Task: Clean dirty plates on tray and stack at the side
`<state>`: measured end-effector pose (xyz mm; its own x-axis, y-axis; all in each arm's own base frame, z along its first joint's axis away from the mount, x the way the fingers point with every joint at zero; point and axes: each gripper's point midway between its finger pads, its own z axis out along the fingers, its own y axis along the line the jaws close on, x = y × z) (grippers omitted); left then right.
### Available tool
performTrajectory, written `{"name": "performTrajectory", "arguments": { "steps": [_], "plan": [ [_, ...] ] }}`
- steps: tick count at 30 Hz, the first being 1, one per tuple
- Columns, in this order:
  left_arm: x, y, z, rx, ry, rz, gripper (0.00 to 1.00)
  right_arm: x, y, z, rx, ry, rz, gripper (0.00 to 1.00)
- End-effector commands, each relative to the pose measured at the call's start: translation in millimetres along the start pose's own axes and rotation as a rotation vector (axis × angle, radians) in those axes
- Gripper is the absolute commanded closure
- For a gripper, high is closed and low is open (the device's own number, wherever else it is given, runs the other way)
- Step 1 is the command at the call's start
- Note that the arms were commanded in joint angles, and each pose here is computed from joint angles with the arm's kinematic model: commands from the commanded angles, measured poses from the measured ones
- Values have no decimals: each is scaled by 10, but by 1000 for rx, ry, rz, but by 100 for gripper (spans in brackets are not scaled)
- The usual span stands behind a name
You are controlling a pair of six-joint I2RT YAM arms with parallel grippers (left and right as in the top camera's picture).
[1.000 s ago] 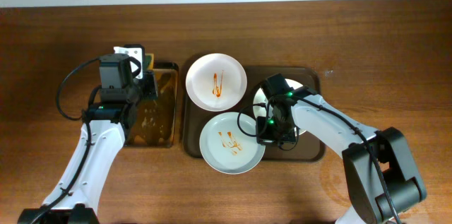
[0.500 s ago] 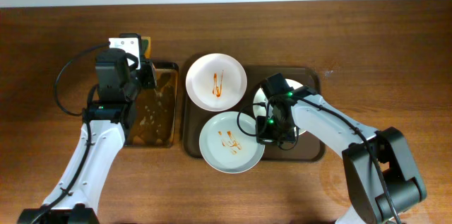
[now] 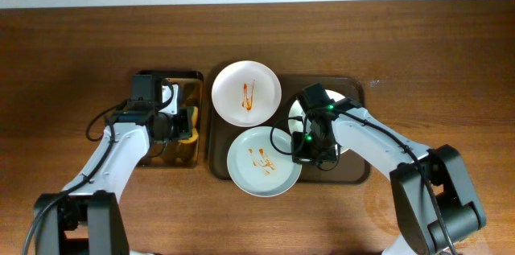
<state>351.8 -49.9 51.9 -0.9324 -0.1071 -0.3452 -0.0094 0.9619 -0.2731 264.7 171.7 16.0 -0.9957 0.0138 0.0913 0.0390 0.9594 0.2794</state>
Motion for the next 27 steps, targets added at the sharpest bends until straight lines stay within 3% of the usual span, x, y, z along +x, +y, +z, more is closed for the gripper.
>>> {"name": "performTrajectory", "arguments": {
  "steps": [1,7,11,13,16,20,23,27],
  "plan": [
    [-39,-149,-19,85,-6,-9,100,-38,-8,-9,17,-11,1,96],
    [-27,-278,-14,134,-1,17,100,-38,-8,-9,17,-11,-2,96],
    [-19,-885,-111,413,-1,89,100,-38,-7,-10,17,-11,-2,96],
    [12,-1079,-126,464,4,126,100,-38,-8,-9,17,-11,-2,96],
    [153,-1341,-74,463,34,181,100,-38,-7,-10,17,-11,-2,96],
    [444,-1767,-59,498,139,103,100,-38,-7,-9,17,-11,-2,96],
    [611,-1937,-41,503,202,50,100,-37,-8,-9,17,-11,-2,96],
    [877,-1903,154,401,295,-8,100,-23,-14,-10,20,-5,0,96]
  ]
}}
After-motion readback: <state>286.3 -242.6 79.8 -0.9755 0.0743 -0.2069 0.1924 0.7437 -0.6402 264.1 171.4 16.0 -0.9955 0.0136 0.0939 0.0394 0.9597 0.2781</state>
